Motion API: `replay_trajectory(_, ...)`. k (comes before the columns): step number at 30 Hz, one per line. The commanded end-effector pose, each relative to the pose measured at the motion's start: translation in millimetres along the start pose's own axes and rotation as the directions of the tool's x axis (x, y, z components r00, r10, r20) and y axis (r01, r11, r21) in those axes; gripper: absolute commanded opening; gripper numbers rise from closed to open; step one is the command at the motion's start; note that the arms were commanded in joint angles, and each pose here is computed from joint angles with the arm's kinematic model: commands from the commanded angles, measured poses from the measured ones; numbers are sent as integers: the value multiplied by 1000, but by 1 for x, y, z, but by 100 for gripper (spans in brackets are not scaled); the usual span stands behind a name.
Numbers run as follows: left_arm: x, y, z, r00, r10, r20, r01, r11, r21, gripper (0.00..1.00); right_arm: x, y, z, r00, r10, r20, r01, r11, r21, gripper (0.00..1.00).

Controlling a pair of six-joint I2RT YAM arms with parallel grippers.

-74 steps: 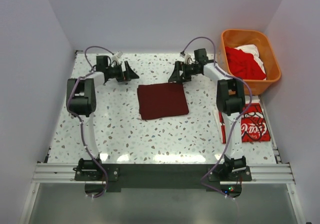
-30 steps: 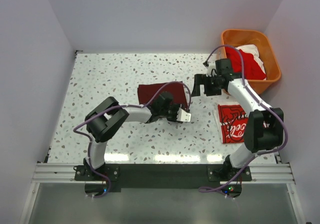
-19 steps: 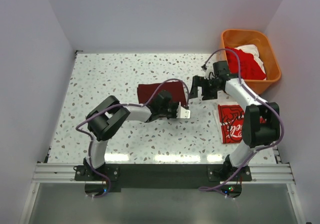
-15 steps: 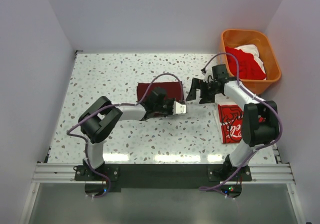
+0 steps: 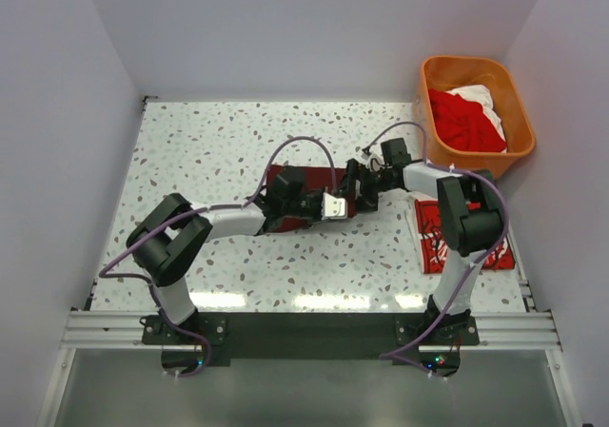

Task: Fold and stack the t-shirts
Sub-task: Neatly place the folded tshirt to the corner

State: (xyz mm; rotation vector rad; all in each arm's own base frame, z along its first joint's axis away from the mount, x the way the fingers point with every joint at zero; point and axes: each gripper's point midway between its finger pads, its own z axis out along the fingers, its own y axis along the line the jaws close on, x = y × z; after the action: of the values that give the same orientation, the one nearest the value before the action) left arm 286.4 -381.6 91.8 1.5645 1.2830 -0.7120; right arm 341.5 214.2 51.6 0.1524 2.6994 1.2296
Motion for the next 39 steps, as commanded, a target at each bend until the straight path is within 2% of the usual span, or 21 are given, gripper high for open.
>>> replay_trajectory(1,-38,5,-11,993,47,106,-44,999,-24,0,-3,17,11,997,65,-35,-67,995,-78,87)
replay_trajectory(4,-44,3,-14,991,59,121,-55,998,-33,0,8,8,20,984,157,-87,-164,984,-71,82)
replay_trajectory(8,-44,-2,-18,989,64,130,-62,998,-19,0,14,9,28,976,192,-107,-202,975,-91,75)
replay_trajectory(15,-40,-19,-23,986,97,137,-98,995,3,0,24,2,44,958,239,-157,-253,964,-78,68)
replay_trajectory(18,-39,-24,-24,986,97,137,-100,995,14,0,22,0,46,960,234,-152,-246,967,-65,54)
replay_trajectory(19,-39,-25,-24,986,92,137,-95,995,16,0,22,1,46,965,213,-154,-224,973,-59,42)
replay_trajectory(21,-41,-19,-26,990,69,126,-69,998,-6,17,23,-3,45,971,183,-151,-188,982,-19,27)
replay_trajectory(22,-44,-15,-27,991,58,124,-55,998,-22,37,28,-6,42,973,156,-168,-155,988,17,11)
replay_trajectory(23,-46,-12,-29,992,43,121,-39,999,-36,44,27,-7,38,979,131,-155,-124,991,50,3)
replay_trajectory(24,-53,-5,-35,994,20,109,-14,998,-59,50,30,-7,34,983,84,-163,-75,995,59,0)
replay_trajectory(25,-55,-1,-41,995,8,101,0,997,-71,59,35,-6,28,979,88,-182,-74,994,83,0)
replay_trajectory(27,-64,5,-57,995,-40,97,49,995,-93,66,31,0,12,987,1,-159,17,994,110,0)
replay_trajectory(28,-64,15,-69,994,-58,90,68,991,-119,69,39,-1,3,982,0,-187,27,989,143,0)
replay_trajectory(29,-57,12,-76,994,-96,57,102,989,-111,73,38,6,-9,983,-48,-179,75,986,148,0)
replay_trajectory(30,-67,20,-88,995,-84,59,91,987,-135,77,38,2,-17,975,-119,-188,152,973,173,0)
replay_trajectory(31,-62,27,-98,995,-92,36,97,982,-160,87,44,4,-30,966,-137,-221,181,964,196,0)
replay_trajectory(32,-54,25,-104,993,-115,-6,112,980,-163,92,46,3,-39,955,-173,-242,226,951,210,0)
replay_trajectory(33,-56,34,-113,996,-85,-26,78,977,-200,100,46,6,-51,934,-253,-251,308,927,212,0)
replay_trajectory(34,-53,39,-120,996,-81,-45,70,974,-216,100,54,-3,-62,926,-248,-286,325,907,266,0)
replay_trajectory(39,-34,45,-134,984,-94,-154,54,968,-246,100,71,-9,-103,861,-354,-366,471,825,310,0)
